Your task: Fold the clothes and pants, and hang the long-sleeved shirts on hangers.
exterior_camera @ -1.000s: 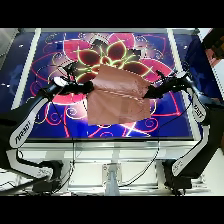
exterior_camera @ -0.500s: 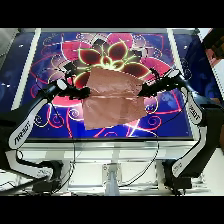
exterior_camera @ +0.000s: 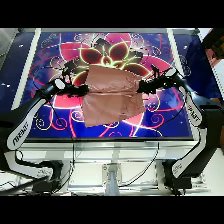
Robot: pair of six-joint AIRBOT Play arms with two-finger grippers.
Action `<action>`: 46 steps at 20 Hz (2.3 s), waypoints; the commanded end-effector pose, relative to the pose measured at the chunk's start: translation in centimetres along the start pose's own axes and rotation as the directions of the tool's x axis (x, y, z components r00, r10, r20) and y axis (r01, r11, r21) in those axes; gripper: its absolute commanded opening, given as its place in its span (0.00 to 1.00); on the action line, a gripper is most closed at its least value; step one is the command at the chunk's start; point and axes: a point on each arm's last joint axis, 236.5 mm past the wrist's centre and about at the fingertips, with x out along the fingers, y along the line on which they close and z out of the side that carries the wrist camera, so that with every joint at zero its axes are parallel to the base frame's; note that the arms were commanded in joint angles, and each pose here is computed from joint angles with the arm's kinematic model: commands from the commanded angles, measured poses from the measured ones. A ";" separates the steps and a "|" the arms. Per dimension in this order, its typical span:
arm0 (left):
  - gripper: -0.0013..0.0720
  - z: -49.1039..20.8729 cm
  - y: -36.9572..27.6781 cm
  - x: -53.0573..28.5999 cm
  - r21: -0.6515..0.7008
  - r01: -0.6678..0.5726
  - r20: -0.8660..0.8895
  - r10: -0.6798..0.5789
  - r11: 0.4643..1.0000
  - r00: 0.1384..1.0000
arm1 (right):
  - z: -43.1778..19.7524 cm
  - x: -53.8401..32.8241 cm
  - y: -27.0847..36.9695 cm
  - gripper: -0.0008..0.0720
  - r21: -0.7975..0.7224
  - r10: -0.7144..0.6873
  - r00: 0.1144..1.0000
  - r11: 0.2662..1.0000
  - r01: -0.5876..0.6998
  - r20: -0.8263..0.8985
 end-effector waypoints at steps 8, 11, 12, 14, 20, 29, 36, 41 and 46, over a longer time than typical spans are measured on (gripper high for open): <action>0.77 2.8 -0.5 -5.9 0.067 0.020 0.083 -0.025 0.998 0.996 | -0.9 -4.8 2.5 0.75 -0.061 0.012 0.998 0.998 -0.016 -0.066; 0.76 2.2 -1.2 -12.0 0.199 0.037 0.068 -0.051 0.979 0.996 | 0.4 -10.9 4.2 0.75 -0.150 -0.019 0.998 0.988 0.027 0.058; 0.68 1.9 -1.1 -14.3 0.207 0.039 0.066 -0.054 0.977 0.996 | 0.4 -13.4 4.4 0.75 -0.191 -0.054 0.993 0.979 0.073 0.101; 0.52 1.3 0.8 -18.4 0.244 -0.038 0.084 0.018 0.969 0.996 | 0.0 -18.7 4.4 0.75 -0.251 -0.144 0.970 0.949 0.191 0.195; 0.49 -7.7 5.5 -20.8 0.085 -0.071 0.090 0.063 0.994 0.994 | -7.0 -22.9 2.2 0.75 -0.187 -0.195 0.934 0.948 0.257 0.299; 0.82 -13.0 1.7 -16.9 -0.158 0.203 0.081 -0.192 0.966 0.978 | -13.7 -10.1 -1.8 0.75 0.211 -0.014 0.974 0.977 -0.035 0.226; 0.82 -12.0 2.0 -17.0 -0.161 0.195 0.125 -0.176 0.967 0.976 | -13.1 -4.5 -1.5 0.75 0.366 0.187 0.974 0.904 -0.221 0.126; 0.82 -11.6 2.2 -17.0 -0.163 0.191 0.144 -0.168 0.968 0.975 | -12.3 -2.5 -0.1 0.75 0.285 0.204 0.978 0.936 -0.208 0.043; 0.83 -11.5 2.2 -17.0 -0.163 0.191 0.146 -0.167 0.968 0.975 | -11.6 -1.0 0.3 0.75 0.215 0.149 0.988 0.967 -0.138 -0.036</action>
